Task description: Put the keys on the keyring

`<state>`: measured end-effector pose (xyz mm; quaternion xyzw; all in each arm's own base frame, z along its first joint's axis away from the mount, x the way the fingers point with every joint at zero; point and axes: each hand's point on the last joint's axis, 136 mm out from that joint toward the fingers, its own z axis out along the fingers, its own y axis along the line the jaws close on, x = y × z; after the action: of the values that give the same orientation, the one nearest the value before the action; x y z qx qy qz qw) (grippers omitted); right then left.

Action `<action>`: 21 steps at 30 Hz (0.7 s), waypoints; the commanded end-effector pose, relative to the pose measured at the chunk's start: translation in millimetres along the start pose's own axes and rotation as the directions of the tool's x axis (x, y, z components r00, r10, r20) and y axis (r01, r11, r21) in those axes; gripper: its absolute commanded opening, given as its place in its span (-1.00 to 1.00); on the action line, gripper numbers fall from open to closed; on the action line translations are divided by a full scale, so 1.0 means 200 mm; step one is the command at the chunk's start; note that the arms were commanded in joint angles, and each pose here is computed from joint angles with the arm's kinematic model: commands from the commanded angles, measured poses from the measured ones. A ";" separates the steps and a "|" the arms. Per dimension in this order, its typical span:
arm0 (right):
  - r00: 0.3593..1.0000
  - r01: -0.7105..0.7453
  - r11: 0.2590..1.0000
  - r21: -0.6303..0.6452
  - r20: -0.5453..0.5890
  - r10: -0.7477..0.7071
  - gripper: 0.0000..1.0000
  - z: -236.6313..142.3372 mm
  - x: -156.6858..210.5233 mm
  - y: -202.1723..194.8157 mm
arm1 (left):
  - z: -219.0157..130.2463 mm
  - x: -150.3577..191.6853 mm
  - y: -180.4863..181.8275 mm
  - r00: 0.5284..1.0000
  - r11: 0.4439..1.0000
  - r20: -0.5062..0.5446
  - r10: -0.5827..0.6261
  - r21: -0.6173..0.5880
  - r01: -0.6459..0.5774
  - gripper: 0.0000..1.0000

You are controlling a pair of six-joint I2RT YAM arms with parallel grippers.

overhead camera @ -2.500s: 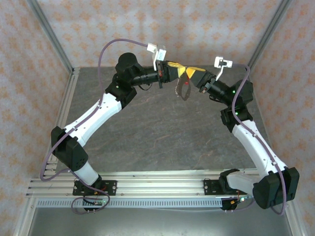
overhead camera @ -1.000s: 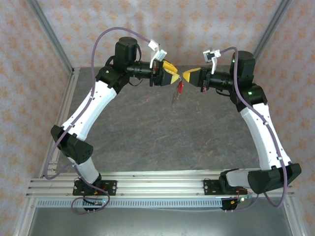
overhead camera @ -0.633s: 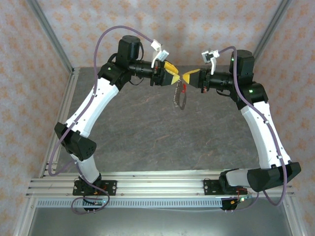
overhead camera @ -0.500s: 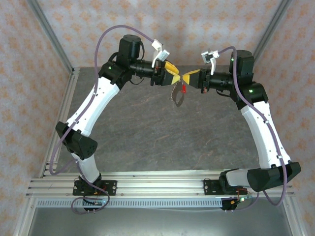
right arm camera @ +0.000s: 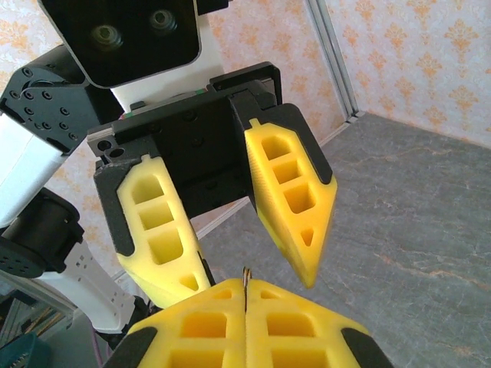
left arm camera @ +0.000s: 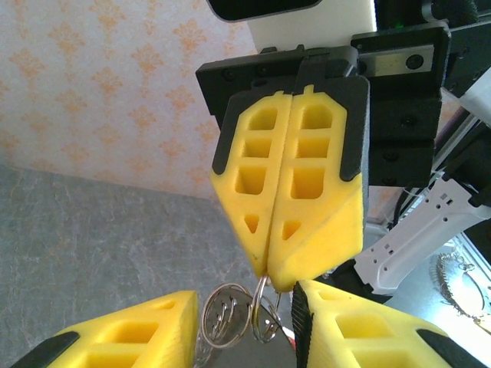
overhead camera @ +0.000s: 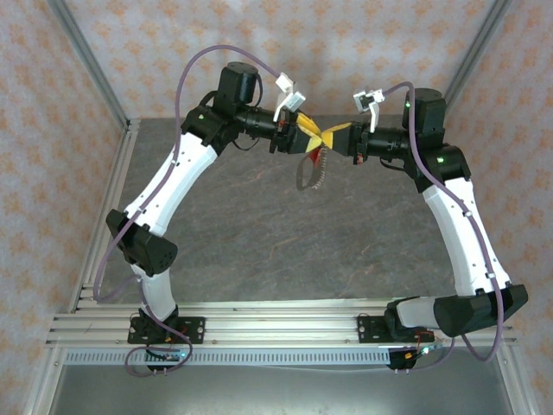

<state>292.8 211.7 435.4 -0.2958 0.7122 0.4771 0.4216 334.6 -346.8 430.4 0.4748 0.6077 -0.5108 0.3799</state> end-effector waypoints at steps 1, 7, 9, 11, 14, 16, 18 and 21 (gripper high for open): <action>0.998 0.058 0.998 -0.031 0.020 -0.057 -1.00 -0.02 -0.05 0.05 | 0.01 -0.04 -0.05 0.999 0.999 0.009 0.031 0.036 -0.031 -0.28; 0.998 0.056 0.998 -0.035 0.021 -0.055 -1.00 -0.02 -0.05 0.05 | 0.05 -0.04 -0.06 1.000 0.998 0.004 0.029 0.061 -0.029 -0.62; 0.998 0.054 0.998 -0.034 0.029 -0.053 -1.00 -0.01 -0.06 0.05 | 0.06 -0.03 -0.08 1.000 0.997 -0.003 0.030 0.072 -0.030 -0.74; 0.998 0.053 0.998 -0.035 0.037 -0.052 -1.00 -0.02 -0.07 0.05 | 0.07 -0.02 -0.09 0.999 0.996 -0.010 0.031 0.079 -0.030 -0.87; 0.997 0.051 0.998 -0.035 0.052 -0.049 -1.00 -0.01 -0.09 0.05 | 0.08 -0.01 -0.10 0.999 0.996 -0.016 0.031 0.087 -0.029 -1.00; 0.997 0.054 0.998 -0.037 0.061 -0.051 -1.00 -0.02 -0.10 0.06 | 0.09 0.00 -0.10 0.999 0.996 -0.020 0.029 0.086 -0.027 -1.00; 0.996 0.053 0.998 -0.037 0.071 -0.051 -1.00 -0.02 -0.12 0.06 | 0.10 0.00 -0.09 1.000 0.997 -0.020 0.024 0.081 -0.022 -1.00; 0.993 0.046 0.999 0.002 0.104 -0.045 -0.94 -0.03 -0.16 0.05 | 0.11 -0.02 -0.06 1.000 0.999 0.006 0.029 0.033 -0.030 -1.00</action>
<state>298.7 207.6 438.2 -0.2741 0.7176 0.4813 0.4222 331.3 -353.4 432.8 0.4845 0.5978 -0.5163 0.3761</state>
